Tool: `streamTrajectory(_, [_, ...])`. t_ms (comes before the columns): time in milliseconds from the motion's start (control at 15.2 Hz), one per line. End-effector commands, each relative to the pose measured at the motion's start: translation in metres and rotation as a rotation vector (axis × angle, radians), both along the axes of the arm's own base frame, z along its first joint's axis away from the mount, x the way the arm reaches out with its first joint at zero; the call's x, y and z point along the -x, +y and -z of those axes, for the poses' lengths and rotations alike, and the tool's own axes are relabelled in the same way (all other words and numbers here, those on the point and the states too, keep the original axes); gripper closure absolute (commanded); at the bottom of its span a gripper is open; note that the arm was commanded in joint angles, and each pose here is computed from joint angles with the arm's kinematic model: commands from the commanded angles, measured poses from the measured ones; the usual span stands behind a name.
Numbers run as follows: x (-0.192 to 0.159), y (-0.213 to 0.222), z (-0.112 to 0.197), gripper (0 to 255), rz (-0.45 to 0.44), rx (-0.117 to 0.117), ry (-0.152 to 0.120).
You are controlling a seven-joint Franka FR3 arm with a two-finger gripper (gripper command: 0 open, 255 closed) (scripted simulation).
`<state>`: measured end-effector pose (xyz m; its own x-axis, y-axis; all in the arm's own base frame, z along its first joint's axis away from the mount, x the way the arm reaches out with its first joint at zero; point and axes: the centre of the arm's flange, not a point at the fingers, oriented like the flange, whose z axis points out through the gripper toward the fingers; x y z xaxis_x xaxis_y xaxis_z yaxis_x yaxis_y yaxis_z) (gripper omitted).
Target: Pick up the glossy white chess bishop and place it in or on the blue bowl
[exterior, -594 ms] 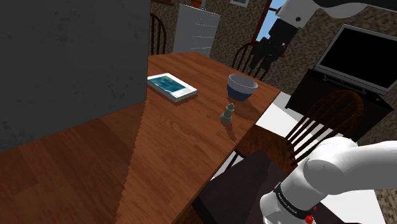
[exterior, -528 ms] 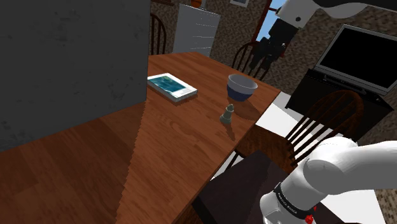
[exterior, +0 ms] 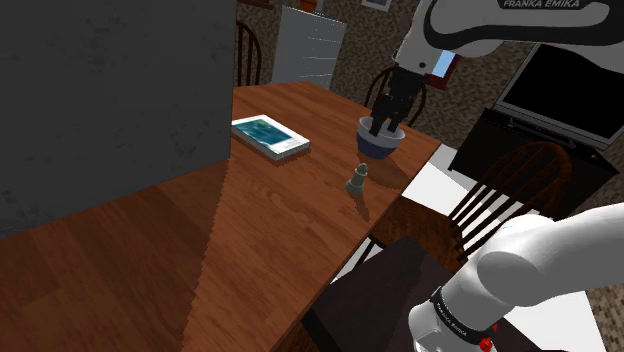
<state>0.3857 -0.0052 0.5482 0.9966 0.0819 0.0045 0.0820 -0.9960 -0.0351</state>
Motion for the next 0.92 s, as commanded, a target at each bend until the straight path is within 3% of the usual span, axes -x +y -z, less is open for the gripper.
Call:
streamTrajectory(0, [-0.014, -0.001, 0.027, 0, -0.024, 0.009, 0.045])
streamTrajectory(330, [-0.044, -0.002, 0.093, 0, -0.082, 0.030, 0.157])
streamTrajectory(396, [-0.047, -0.002, 0.100, 0, -0.088, 0.032, 0.168])
streamTrajectory(858, [-0.040, -0.002, 0.137, 0, -0.088, 0.032, 0.168])
